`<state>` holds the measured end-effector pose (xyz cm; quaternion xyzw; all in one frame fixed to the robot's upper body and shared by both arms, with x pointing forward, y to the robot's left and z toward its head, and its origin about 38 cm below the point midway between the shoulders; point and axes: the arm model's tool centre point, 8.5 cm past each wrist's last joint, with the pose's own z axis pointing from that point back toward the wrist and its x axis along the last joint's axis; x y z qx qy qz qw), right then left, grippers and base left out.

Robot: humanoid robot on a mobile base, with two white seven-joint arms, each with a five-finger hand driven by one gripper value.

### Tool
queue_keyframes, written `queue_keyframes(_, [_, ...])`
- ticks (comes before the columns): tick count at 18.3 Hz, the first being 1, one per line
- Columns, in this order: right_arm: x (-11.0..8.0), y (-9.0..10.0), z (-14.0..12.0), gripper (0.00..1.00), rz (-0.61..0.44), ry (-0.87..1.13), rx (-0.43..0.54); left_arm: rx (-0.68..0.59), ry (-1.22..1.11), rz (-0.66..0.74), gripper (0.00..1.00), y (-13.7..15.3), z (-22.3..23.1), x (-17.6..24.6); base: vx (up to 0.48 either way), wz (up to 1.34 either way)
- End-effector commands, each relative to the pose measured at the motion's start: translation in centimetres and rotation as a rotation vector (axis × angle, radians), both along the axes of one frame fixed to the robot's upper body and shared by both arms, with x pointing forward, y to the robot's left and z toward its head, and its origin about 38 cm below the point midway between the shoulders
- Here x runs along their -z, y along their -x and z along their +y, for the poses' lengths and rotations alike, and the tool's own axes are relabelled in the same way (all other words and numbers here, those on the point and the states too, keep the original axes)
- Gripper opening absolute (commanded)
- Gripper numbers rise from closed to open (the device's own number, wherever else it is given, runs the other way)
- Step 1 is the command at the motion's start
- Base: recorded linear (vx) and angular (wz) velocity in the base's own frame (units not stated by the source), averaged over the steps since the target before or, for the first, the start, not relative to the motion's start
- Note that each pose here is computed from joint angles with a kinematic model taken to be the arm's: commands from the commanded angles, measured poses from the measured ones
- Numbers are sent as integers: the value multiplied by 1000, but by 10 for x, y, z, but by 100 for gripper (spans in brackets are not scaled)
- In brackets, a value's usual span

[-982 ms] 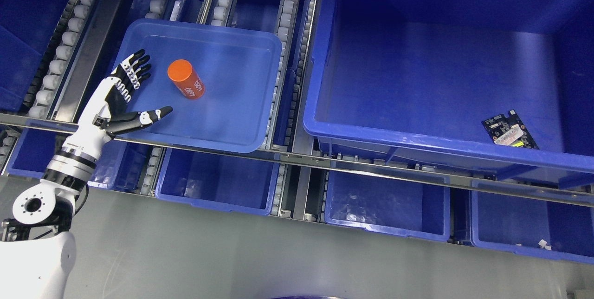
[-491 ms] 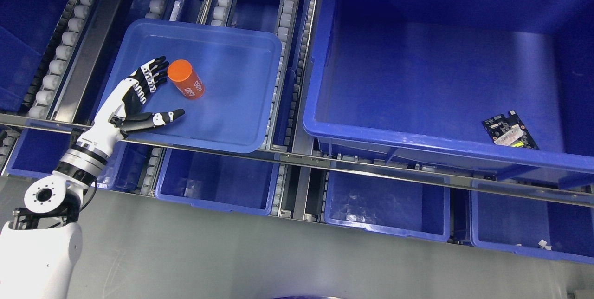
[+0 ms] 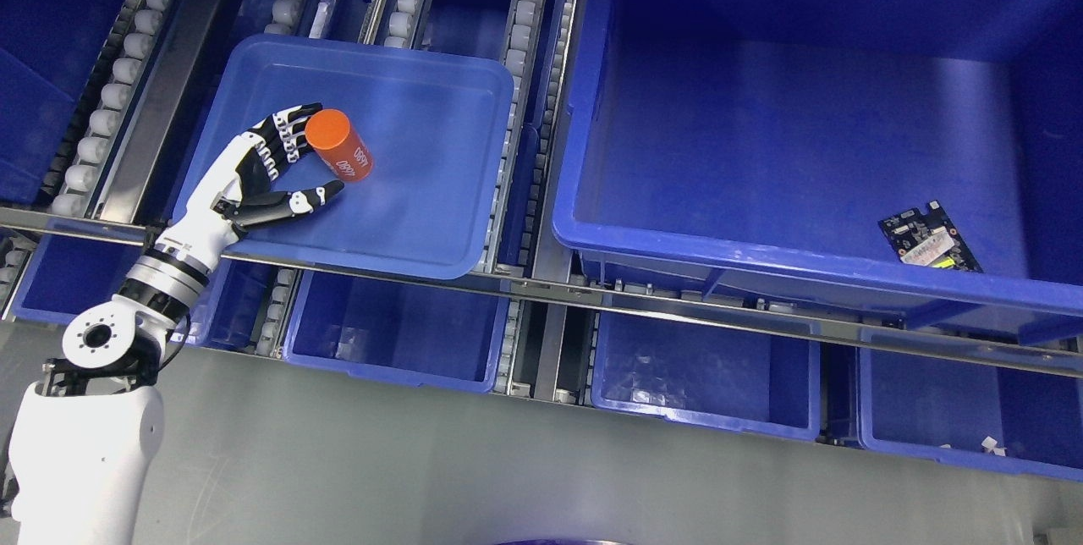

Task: Grab orange capacitor from left shelf to right desk
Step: 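Close the left hand around the orange capacitor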

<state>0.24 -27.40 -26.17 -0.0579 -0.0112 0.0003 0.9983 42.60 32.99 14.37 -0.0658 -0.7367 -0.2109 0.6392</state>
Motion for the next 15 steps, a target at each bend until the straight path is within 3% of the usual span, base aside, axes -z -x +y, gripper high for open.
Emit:
queue_keyframes(1, [-1,7,-11,100,1,18,7,8,36,24,67,-6,-12,13,0,0])
queue_keyframes(12, [-1,7,-11,100,1,18,7,-1,65,-39,41,-9,-14,4,0,0])
queue_keyframes(15, [-1,7,-11,100,1,18,6,-15,85,-90,21,-7,-12,0,0,0])
